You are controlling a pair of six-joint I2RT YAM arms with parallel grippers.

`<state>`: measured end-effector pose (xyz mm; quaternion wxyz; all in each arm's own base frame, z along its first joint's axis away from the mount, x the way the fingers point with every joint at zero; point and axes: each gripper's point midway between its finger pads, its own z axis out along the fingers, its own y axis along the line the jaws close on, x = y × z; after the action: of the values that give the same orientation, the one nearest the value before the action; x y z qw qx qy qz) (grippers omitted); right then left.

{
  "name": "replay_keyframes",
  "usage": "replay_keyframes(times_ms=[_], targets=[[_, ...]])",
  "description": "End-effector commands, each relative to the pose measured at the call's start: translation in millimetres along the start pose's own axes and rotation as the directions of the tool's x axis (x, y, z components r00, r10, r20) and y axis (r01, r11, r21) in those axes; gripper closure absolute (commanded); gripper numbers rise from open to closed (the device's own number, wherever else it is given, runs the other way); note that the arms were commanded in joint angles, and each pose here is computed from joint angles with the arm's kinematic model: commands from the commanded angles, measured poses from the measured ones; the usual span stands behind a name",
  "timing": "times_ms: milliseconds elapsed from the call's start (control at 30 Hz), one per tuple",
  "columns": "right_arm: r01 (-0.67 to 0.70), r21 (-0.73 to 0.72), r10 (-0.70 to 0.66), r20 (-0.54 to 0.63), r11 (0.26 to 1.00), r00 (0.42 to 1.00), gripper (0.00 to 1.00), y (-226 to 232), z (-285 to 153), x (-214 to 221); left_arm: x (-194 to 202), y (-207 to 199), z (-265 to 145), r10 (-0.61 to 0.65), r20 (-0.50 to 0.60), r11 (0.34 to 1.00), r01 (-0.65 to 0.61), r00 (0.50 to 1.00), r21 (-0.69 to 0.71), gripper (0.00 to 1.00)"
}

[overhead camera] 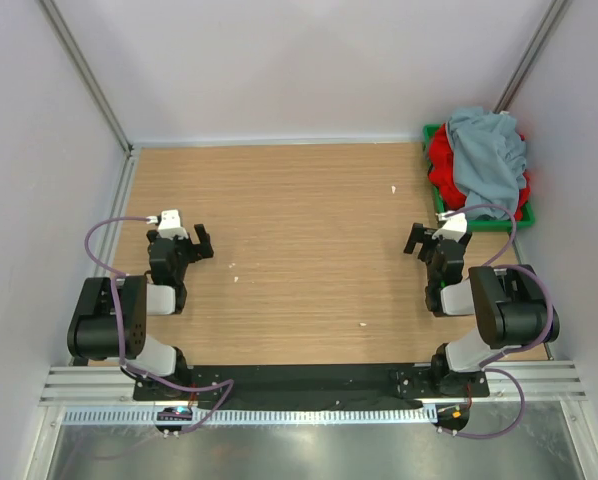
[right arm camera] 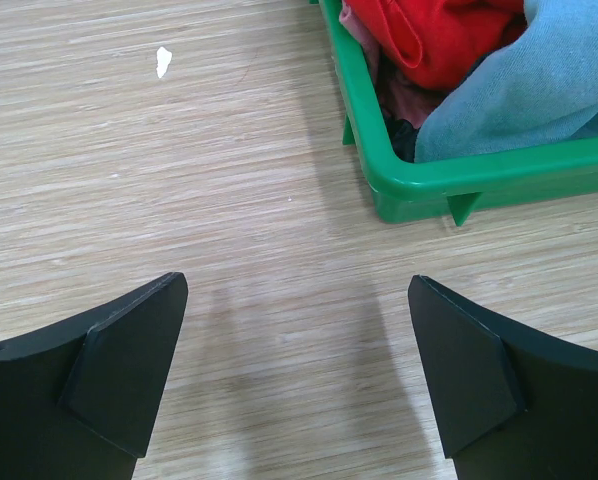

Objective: Fold and stack the t-shirts
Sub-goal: Grab the tshirt from the pile

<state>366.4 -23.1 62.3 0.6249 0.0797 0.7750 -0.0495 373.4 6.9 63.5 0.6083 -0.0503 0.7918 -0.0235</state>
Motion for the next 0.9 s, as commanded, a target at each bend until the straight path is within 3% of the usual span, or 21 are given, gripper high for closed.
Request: replay_keyframes(times_ms=[0, 367, 433, 467, 533, 567, 600, 633, 667, 700, 733, 767, 800, 833, 867], targets=[[-0.017, -0.009, 0.018, 0.089, 1.0, 0.996, 0.0, 4, 4, -26, -29, 2, 6, 0.02, 0.094, 1.0, -0.019, 0.995, -0.01, 0.0], [-0.009, -0.029, 0.012, 0.112, 1.0, 0.994, 0.0, 9, 2, -34, -30, 1, 6, 0.021, 0.097, 1.0, -0.02, 0.995, -0.009, 0.0], [0.023, -0.061, -0.014, 0.133, 0.998, 0.991, 0.0, 18, -7, -62, -28, 1, 7, 0.022, 0.089, 1.0, -0.021, 0.996, -0.009, 0.0], [0.036, -0.082, -0.029, 0.087, 0.996, 0.996, 0.0, 22, -13, -59, -36, 1, 4, 0.02, 0.115, 1.0, -0.019, 0.993, -0.009, 0.0], [0.017, -0.115, 0.009, 0.223, 0.993, 0.975, 0.0, 30, -34, -131, -52, -12, -2, 0.041, 0.146, 0.998, -0.047, 0.988, 0.034, 0.0], [-0.003, -0.118, 0.032, 0.243, 0.993, 0.969, 0.0, 31, -43, -150, -45, -2, -7, 0.042, 0.074, 0.999, -0.04, 0.996, -0.03, 0.0], [-0.049, -0.109, 0.07, 0.196, 0.993, 0.978, 0.0, 29, -52, -154, -71, -2, -16, 0.009, 0.11, 0.999, -0.005, 0.994, -0.045, 0.0], [-0.125, -0.127, 0.159, 0.301, 0.984, 0.94, 0.0, 28, -72, -214, -109, -19, -18, -0.042, 0.162, 0.999, 0.045, 0.986, -0.017, 0.0], [-0.217, -0.124, 0.241, 0.234, 0.968, 0.942, 0.0, 26, -83, -216, -103, -20, -24, -0.115, 0.072, 0.993, 0.118, 0.991, -0.029, 0.0], [-0.261, -0.138, 0.288, 0.246, 0.955, 0.925, 0.0, 26, -95, -238, -131, -28, -36, -0.197, 0.1, 0.98, 0.199, 0.975, -0.006, 0.0], [-0.303, -0.149, 0.335, 0.298, 0.941, 0.894, 0.0, 22, -114, -279, -176, -41, -45, -0.404, 0.128, 0.915, 0.402, 0.906, 0.037, 0.0], [-0.385, -0.109, 0.4, 0.287, 0.916, 0.87, 0.0, 11, -128, -285, -165, -46, -53, -0.465, 0.03, 0.885, 0.465, 0.885, 0.006, 0.0], [-0.533, 0.02, 0.502, 0.309, 0.846, 0.808, 0.0, -16, -138, -285, -180, -73, -62, -0.471, -0.017, 0.87, 0.468, 0.882, 0.152, 0.0], [-0.53, 0.028, 0.491, 0.336, 0.848, 0.804, 0.0, -23, -148, -294, -188, -84, -64, -0.563, -0.043, 0.806, 0.56, 0.825, 0.193, 0.0], [-0.494, 0.025, 0.457, 0.341, 0.869, 0.822, 0.0, -22, -152, -301, -189, -94, -64, -0.58, -0.09, 0.777, 0.583, 0.81, 0.239, 0.01]])
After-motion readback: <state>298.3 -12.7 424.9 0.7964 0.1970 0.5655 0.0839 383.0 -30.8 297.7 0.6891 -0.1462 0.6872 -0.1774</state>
